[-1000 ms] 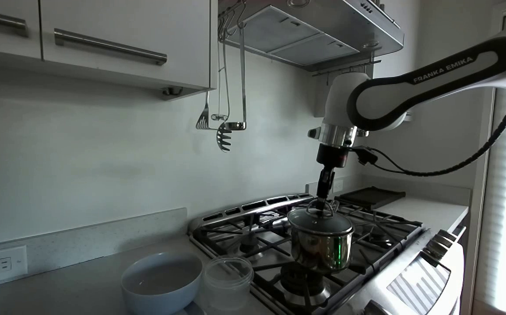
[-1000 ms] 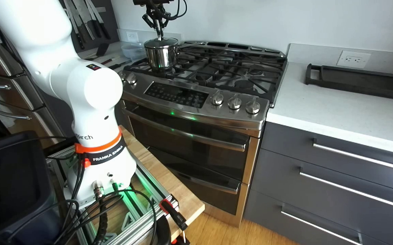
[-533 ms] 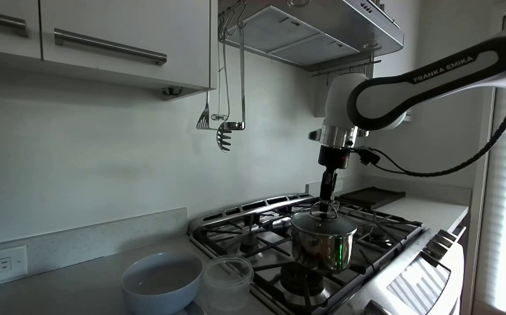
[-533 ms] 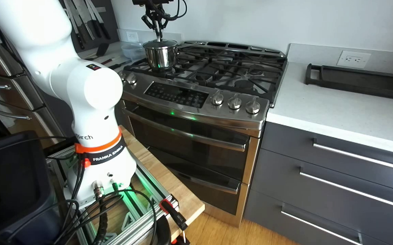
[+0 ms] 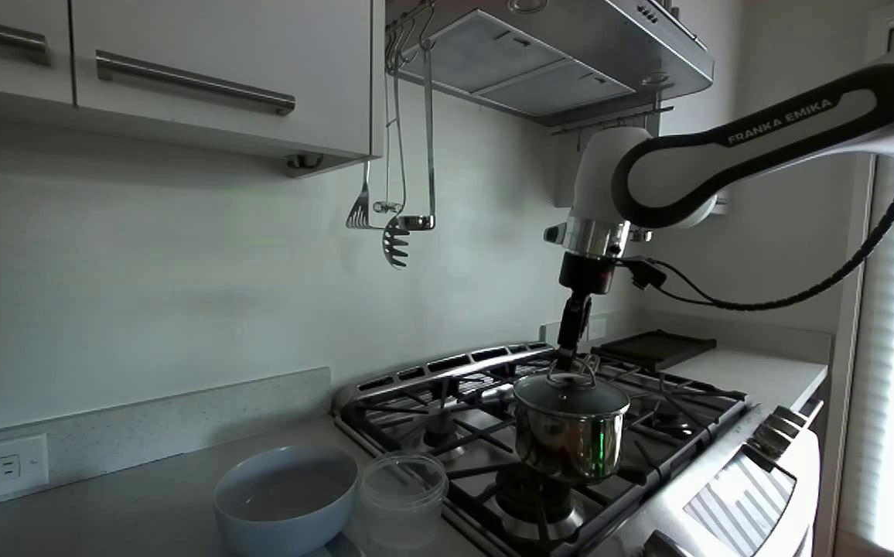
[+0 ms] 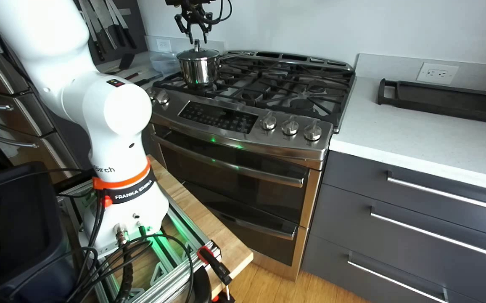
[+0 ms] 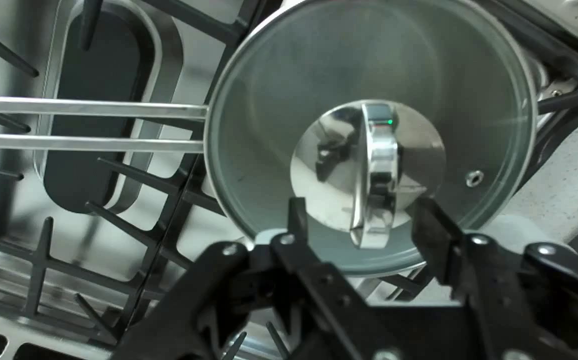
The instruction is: Put the lid on the pot
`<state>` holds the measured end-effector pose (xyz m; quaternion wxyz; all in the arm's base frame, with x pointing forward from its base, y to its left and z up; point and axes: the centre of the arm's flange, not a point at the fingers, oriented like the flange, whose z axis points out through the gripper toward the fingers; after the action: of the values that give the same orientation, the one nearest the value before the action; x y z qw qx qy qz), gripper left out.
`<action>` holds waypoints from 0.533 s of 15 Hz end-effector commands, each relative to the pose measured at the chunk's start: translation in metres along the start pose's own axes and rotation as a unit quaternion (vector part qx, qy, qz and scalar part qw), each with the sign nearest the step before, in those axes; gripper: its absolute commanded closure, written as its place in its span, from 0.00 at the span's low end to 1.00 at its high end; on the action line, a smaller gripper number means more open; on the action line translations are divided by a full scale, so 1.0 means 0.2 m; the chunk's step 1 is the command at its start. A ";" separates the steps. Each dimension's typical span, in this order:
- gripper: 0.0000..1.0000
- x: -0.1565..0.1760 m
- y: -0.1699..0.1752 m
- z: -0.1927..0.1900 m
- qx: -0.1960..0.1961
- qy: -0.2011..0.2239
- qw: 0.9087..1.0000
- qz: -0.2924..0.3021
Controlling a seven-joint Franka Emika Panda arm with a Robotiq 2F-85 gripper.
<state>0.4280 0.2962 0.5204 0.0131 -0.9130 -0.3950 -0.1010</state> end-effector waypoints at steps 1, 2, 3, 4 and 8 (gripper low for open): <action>0.10 0.04 0.02 -0.14 -0.015 0.018 1.000 0.001; 0.04 0.06 0.02 -0.19 -0.018 0.023 1.000 0.002; 0.00 0.08 0.03 -0.24 -0.020 0.032 0.999 0.005; 0.00 0.10 0.04 -0.29 -0.019 0.041 0.999 0.014; 0.00 0.17 0.08 -0.54 -0.032 0.084 0.994 0.058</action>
<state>0.4405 0.2997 0.6011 0.0255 -0.9151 -0.3620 -0.1758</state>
